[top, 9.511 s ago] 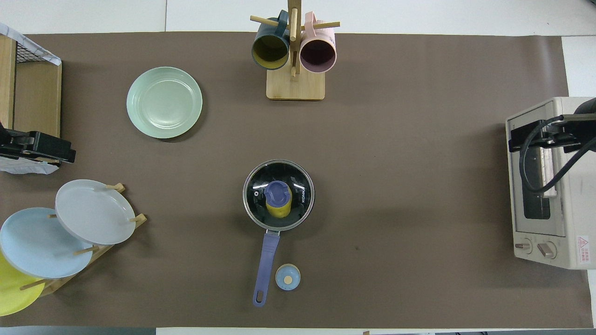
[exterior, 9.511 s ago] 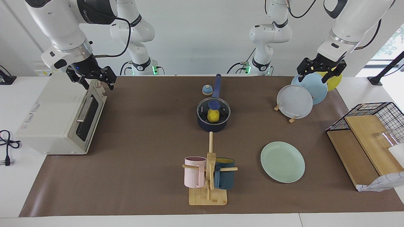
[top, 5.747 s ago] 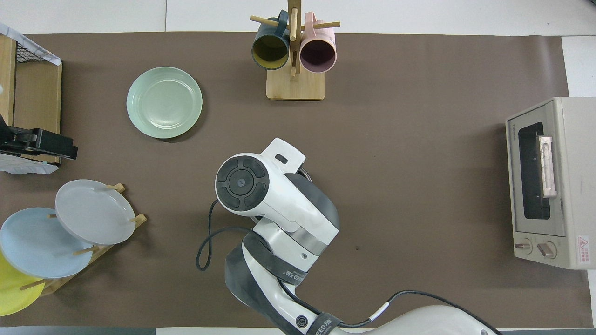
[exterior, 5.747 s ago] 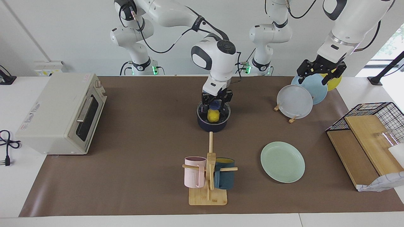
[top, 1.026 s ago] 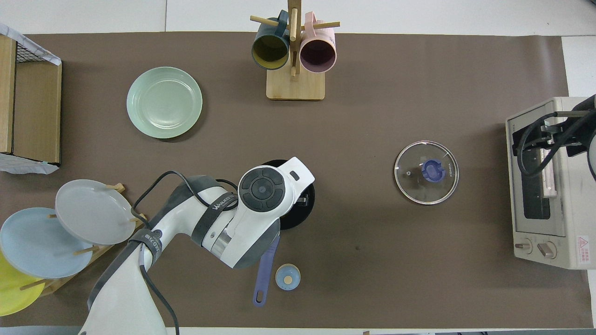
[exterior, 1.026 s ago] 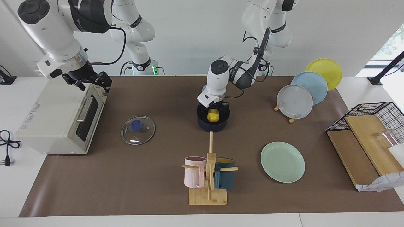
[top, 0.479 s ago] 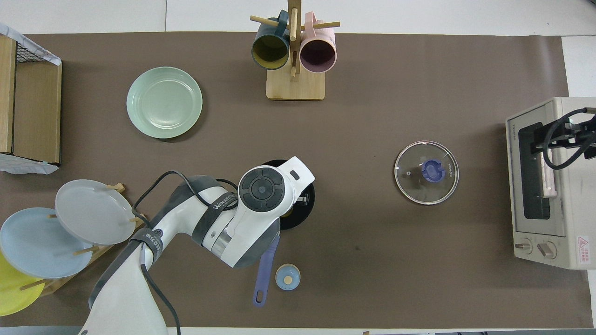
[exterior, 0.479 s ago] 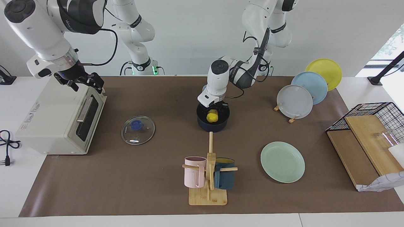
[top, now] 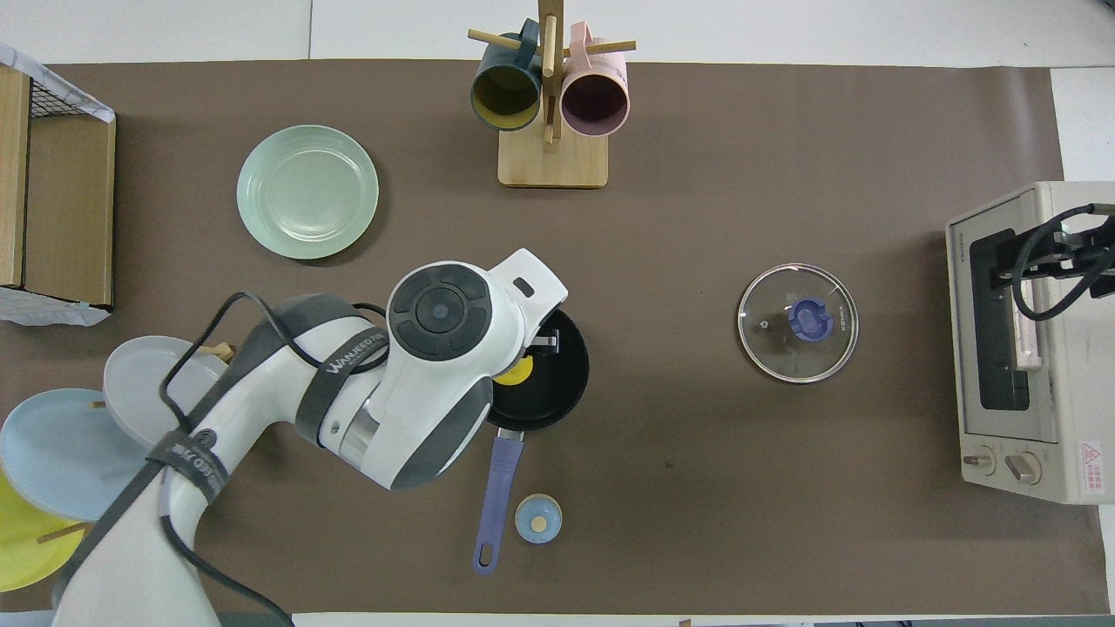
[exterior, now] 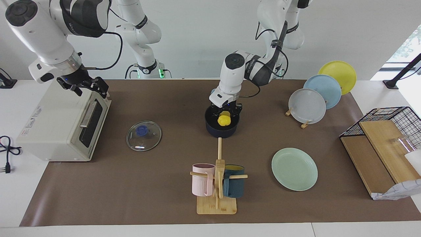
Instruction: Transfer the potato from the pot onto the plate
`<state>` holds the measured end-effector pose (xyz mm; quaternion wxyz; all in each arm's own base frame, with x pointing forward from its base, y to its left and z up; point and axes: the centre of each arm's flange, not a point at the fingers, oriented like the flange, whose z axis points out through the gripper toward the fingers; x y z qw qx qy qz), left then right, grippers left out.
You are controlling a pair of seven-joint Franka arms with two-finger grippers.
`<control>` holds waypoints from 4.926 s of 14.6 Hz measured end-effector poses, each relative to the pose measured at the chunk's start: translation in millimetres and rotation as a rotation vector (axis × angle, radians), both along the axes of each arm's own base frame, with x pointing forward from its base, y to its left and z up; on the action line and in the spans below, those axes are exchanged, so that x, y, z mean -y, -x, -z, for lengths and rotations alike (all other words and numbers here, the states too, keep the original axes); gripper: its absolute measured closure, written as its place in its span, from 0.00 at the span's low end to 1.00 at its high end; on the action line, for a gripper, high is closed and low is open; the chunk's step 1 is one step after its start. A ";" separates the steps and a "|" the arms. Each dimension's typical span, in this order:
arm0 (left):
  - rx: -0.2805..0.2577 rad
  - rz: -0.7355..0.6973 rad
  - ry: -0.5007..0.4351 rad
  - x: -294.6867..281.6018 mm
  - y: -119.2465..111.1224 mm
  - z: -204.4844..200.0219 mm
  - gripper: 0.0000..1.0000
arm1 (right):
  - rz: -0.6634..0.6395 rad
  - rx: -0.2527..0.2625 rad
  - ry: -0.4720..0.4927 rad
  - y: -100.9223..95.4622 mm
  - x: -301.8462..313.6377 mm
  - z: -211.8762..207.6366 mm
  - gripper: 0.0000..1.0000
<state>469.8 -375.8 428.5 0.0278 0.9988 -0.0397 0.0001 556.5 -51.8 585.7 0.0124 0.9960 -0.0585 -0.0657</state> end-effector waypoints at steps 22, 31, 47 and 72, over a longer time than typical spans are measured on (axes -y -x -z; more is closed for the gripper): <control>0.050 -0.005 0.032 -279.0 -232.5 61.8 0.35 | -0.040 0.003 -0.004 -0.3 -4.6 -0.7 0.00; 0.081 0.044 0.002 -276.7 -231.2 99.2 0.35 | -0.040 0.003 -0.004 -0.3 -4.6 -0.7 0.00; 0.009 0.008 -0.009 -332.1 -96.6 -205.3 0.00 | -0.040 0.003 -0.004 -0.3 -4.6 -0.7 0.00; -0.035 -0.008 -0.061 -335.8 -62.2 -203.5 0.00 | -0.040 0.003 -0.004 -0.3 -4.6 -0.6 0.00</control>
